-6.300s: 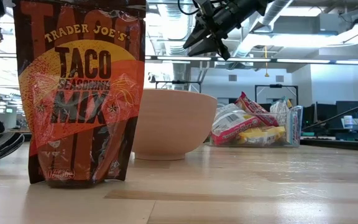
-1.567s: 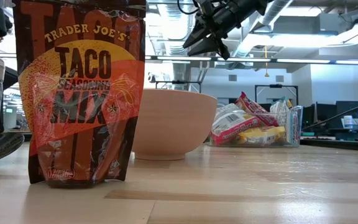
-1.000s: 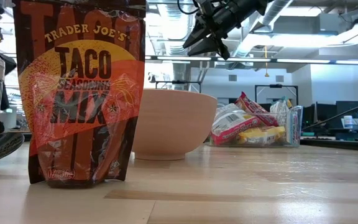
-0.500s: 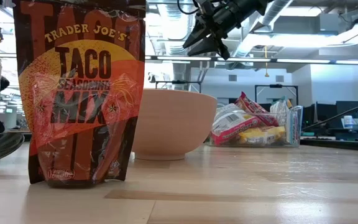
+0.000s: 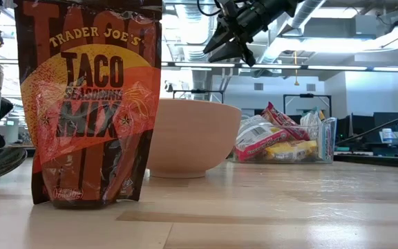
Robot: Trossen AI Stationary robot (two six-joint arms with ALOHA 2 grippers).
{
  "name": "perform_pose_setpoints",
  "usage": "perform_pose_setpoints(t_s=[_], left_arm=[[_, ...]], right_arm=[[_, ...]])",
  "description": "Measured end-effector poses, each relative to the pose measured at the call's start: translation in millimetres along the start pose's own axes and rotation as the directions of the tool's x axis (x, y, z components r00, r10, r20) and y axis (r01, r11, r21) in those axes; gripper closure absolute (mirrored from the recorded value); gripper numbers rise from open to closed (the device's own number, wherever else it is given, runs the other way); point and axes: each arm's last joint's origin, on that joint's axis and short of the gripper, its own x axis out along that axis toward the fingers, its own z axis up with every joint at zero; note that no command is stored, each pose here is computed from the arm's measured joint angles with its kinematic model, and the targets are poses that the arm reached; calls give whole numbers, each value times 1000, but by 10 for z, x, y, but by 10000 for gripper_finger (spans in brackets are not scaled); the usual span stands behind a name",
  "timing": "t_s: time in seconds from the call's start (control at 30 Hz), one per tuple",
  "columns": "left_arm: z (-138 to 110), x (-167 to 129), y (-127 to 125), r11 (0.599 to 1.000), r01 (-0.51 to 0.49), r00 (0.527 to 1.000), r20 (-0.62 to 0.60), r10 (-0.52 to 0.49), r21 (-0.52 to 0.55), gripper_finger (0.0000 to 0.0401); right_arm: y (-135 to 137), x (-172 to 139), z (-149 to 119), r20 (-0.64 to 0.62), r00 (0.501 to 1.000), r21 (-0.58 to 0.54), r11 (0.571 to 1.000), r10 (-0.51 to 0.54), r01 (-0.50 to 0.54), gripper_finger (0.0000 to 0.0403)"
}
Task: Pick & Place Food Item
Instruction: Put the golden seasoning bottle into the dark blue bin
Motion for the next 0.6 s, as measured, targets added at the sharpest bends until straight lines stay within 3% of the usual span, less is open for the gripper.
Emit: perform_pose_setpoints(t_s=[0.3, 0.6], left_arm=[[126, -9, -102, 989, 101, 990, 109, -89, -110, 32], [163, -16, -129, 982, 132, 984, 141, -113, -136, 32]], right_arm=[[1, 0, 0, 0, 1000, 0, 1000, 0, 0, 282], [2, 0, -1, 0, 1000, 0, 1000, 0, 0, 282]])
